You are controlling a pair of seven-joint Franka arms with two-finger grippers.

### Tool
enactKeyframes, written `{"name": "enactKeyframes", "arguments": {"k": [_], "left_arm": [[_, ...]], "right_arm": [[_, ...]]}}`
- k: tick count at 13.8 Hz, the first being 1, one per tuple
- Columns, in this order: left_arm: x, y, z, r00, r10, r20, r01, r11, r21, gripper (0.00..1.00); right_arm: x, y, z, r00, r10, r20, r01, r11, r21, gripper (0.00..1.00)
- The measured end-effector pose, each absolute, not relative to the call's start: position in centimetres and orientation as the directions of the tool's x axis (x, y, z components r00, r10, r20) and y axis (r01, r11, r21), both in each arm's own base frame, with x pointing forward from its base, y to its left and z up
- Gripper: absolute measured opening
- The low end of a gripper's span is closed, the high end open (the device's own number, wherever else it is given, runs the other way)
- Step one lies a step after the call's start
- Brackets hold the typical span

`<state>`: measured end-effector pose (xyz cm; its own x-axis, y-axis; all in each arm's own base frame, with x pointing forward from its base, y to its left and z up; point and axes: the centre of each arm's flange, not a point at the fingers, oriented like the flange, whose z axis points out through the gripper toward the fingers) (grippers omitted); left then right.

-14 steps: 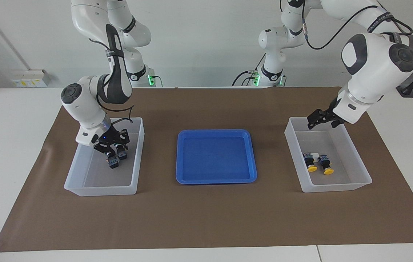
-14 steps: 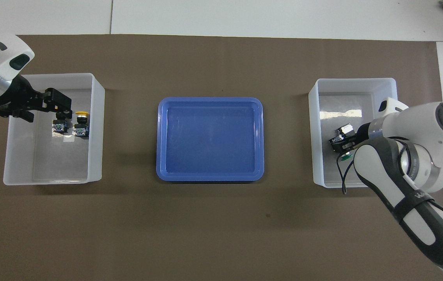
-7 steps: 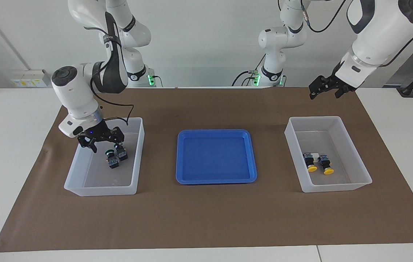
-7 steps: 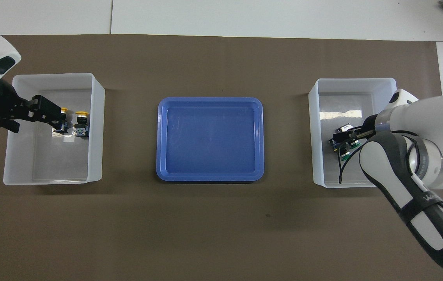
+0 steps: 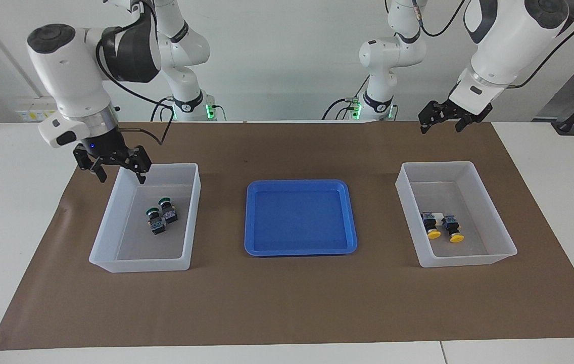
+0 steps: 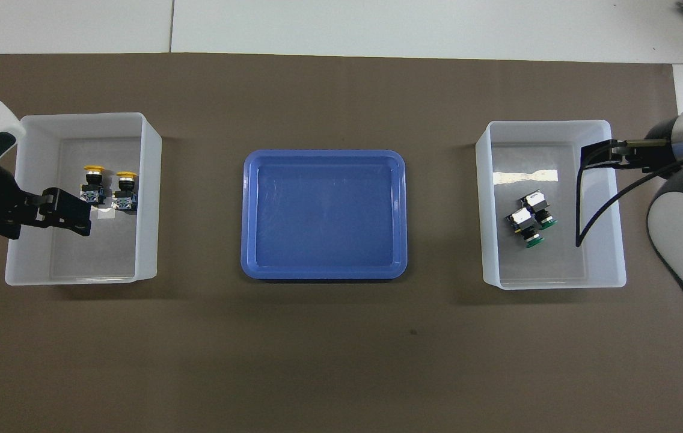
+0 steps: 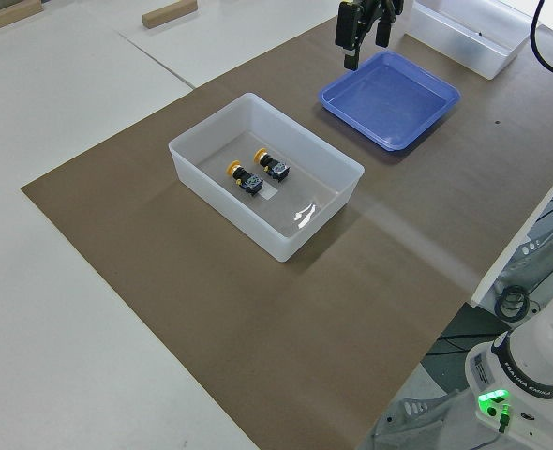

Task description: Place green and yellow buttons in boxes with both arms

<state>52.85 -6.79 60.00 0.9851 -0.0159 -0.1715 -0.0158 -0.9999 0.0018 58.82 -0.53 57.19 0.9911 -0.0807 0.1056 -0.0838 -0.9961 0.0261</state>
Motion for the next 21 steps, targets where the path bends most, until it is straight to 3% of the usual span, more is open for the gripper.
{"name": "enactKeyframes", "arguments": {"k": [4, 10, 13, 17, 21], "left_arm": [[52.4, -6.8, 60.3, 0.987, -0.015, -0.159, -0.016, -1.0, 0.0, 1.0], [53.1, -6.9, 60.6, 0.995, -0.015, -0.099, -0.015, -1.0, 0.006, 1.0], [53.2, -7.2, 60.8, 0.997, -0.022, -0.077, -0.021, -1.0, 0.01, 1.0], [52.5, -12.3, 61.1, 0.992, -0.11, -0.058, -0.109, -0.994, 0.012, 1.0], [52.9, -11.6, 61.6, 0.995, -0.096, -0.037, -0.096, -0.995, 0.015, 1.0]], "right_arm": [[56.5, -1.4, 62.0, 0.994, -0.111, 0.024, -0.112, -0.993, 0.029, 1.0], [56.3, -0.7, 62.2, 0.995, -0.097, 0.012, -0.098, -0.994, 0.044, 1.0], [55.3, 0.5, 64.3, 0.997, -0.076, -0.009, -0.076, -0.996, 0.049, 1.0], [54.7, 0.2, 65.3, 0.997, -0.082, -0.001, -0.082, -0.996, 0.048, 1.0], [54.7, 0.1, 65.0, 0.996, -0.084, -0.008, -0.083, -0.995, 0.048, 1.0]]}}
